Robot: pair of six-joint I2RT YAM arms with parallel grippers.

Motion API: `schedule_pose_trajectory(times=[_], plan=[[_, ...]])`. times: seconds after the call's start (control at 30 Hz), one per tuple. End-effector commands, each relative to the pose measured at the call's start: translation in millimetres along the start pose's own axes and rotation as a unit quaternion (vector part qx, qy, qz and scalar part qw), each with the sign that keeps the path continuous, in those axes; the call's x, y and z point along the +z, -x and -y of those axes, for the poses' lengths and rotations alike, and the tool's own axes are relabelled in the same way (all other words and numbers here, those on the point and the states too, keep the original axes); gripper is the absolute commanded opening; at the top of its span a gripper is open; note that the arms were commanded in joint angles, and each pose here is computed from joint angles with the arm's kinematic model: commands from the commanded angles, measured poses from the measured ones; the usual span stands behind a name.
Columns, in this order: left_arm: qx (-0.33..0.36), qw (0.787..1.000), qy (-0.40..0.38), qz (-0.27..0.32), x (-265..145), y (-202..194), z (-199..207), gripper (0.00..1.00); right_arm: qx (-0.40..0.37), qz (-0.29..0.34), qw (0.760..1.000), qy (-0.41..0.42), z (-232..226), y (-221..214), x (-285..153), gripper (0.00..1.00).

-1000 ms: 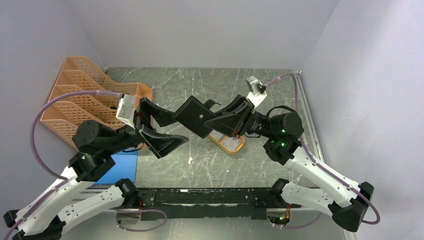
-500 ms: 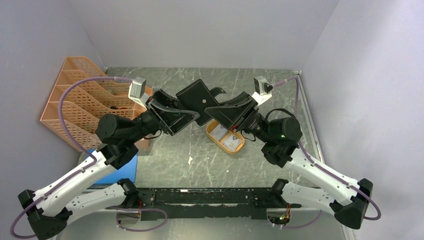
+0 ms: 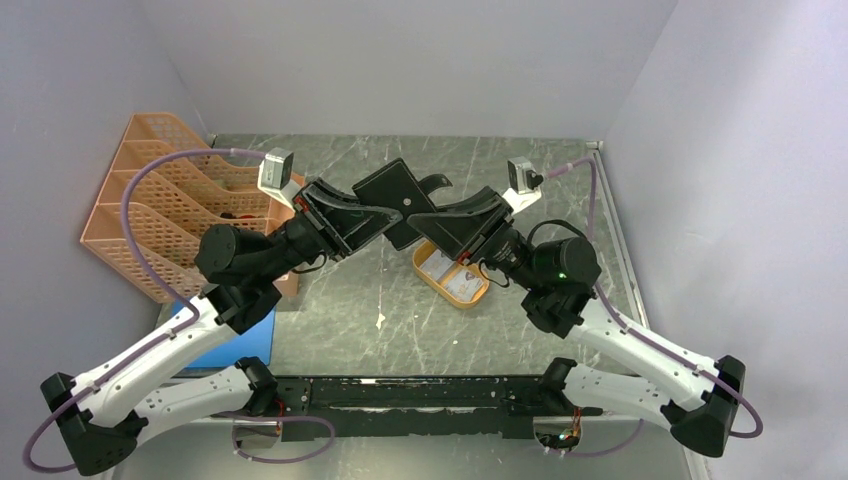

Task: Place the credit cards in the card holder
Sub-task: Close the card holder at the center of the board.

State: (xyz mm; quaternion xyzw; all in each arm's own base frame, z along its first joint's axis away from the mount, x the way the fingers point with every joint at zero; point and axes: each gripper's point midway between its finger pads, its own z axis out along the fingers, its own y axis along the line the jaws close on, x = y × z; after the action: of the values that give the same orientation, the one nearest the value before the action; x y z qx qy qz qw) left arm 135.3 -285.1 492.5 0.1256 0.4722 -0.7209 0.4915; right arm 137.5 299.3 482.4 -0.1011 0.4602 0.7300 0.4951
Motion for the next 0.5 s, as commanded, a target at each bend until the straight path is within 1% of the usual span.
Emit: schedule_pose_trajectory(times=[0.0,0.03,0.07,0.13,0.17,0.2,0.23,0.33,0.47], plan=[[0.021,0.999,-0.025,0.022,3.0,17.8,20.2,0.05,-0.009,0.013,1.0,0.007,-8.6,7.5,-0.4,0.0],[0.025,0.999,-0.015,0.022,2.2,19.0,18.0,0.05,-0.015,0.004,1.0,0.003,-7.9,5.3,-1.0,0.0],[0.029,0.999,0.001,0.023,0.5,20.0,13.9,0.05,-0.025,-0.006,1.0,-0.002,-7.5,3.5,-2.2,0.06],[0.04,0.998,0.049,0.021,-6.1,22.0,1.9,0.05,-0.055,-0.033,0.997,-0.032,-3.1,1.5,-8.1,0.4],[0.051,0.995,0.08,0.016,-11.3,23.1,-5.3,0.05,-0.071,-0.042,0.995,-0.053,0.1,2.8,-13.0,0.5],[0.062,0.992,0.108,0.011,-16.1,25.0,-10.8,0.05,-0.086,-0.053,0.992,-0.076,4.7,3.2,-18.4,0.55],[0.068,0.988,0.135,-0.001,-22.1,23.7,-17.1,0.05,-0.101,-0.062,0.989,-0.094,7.0,5.1,-24.3,0.58],[0.088,0.977,0.193,-0.026,-39.7,22.2,-28.5,0.05,-0.141,-0.084,0.975,-0.148,15.7,11.4,-41.2,0.59],[0.089,0.973,0.21,-0.043,-51.9,19.1,-27.1,0.05,-0.158,-0.097,0.963,-0.197,23.7,19.3,-50.1,0.55]])
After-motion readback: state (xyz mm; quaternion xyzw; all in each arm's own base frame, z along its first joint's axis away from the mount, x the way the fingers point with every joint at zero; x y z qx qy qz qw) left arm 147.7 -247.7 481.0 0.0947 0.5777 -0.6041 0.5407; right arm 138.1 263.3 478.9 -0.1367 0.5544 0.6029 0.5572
